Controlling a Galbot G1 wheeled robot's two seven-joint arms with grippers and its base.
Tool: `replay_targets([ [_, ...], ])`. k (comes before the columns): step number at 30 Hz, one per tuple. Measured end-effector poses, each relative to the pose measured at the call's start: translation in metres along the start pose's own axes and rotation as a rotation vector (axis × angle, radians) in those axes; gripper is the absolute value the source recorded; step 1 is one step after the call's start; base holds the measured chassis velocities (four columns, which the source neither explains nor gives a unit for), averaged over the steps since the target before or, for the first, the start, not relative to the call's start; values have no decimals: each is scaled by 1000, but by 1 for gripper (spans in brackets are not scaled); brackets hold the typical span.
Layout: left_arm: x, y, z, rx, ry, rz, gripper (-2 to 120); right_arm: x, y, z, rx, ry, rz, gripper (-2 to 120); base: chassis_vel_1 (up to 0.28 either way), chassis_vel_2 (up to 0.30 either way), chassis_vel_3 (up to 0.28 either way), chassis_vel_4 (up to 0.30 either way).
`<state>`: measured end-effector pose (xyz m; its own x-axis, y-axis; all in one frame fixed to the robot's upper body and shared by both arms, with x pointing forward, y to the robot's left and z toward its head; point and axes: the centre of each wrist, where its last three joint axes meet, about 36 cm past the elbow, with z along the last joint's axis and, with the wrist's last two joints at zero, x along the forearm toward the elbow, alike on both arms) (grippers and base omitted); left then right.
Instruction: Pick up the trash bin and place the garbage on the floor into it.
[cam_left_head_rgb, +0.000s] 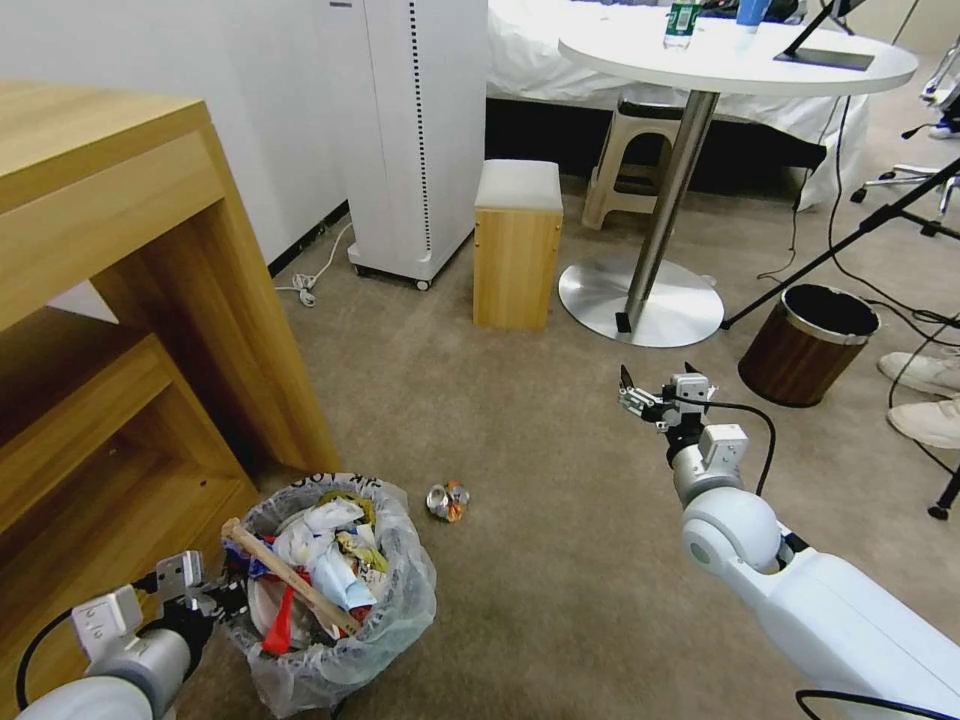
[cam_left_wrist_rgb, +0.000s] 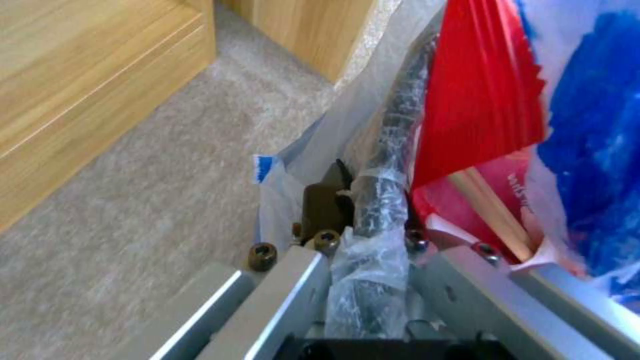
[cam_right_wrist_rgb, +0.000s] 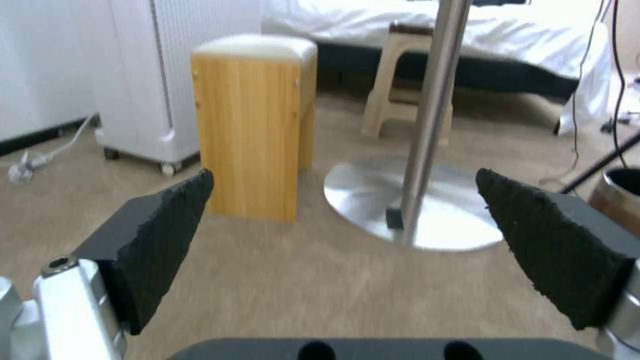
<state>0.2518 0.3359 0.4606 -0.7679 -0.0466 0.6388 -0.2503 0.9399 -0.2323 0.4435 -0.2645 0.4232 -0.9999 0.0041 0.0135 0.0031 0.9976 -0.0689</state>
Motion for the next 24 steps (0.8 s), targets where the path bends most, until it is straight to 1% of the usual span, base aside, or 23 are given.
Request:
replay_targets([
  [1,0,0,1,2,2,0,0,-1,1,2,-2,-19,-3,100,-133,137,119,-110],
  [6,0,0,2,3,2,-2,0,-1,4,3,-11,-30,-15,100,-93,88,117,-85],
  [14,0,0,2,6,1,-4,0,-4,9,2,-23,-49,-45,100,-9,5,6,-7],
  [17,-1,3,2,6,2,-13,0,-5,10,1,-26,-48,-54,100,0,0,0,0],
  [20,-5,13,3,7,14,-42,0,-9,11,-3,-29,-53,-66,100,0,0,0,0],
  [23,-6,15,4,8,18,-49,0,-10,12,-3,-32,-50,-69,100,0,0,0,0],
  [24,-7,19,6,8,24,-62,0,-10,13,-4,-33,-45,-73,100,0,0,0,0],
])
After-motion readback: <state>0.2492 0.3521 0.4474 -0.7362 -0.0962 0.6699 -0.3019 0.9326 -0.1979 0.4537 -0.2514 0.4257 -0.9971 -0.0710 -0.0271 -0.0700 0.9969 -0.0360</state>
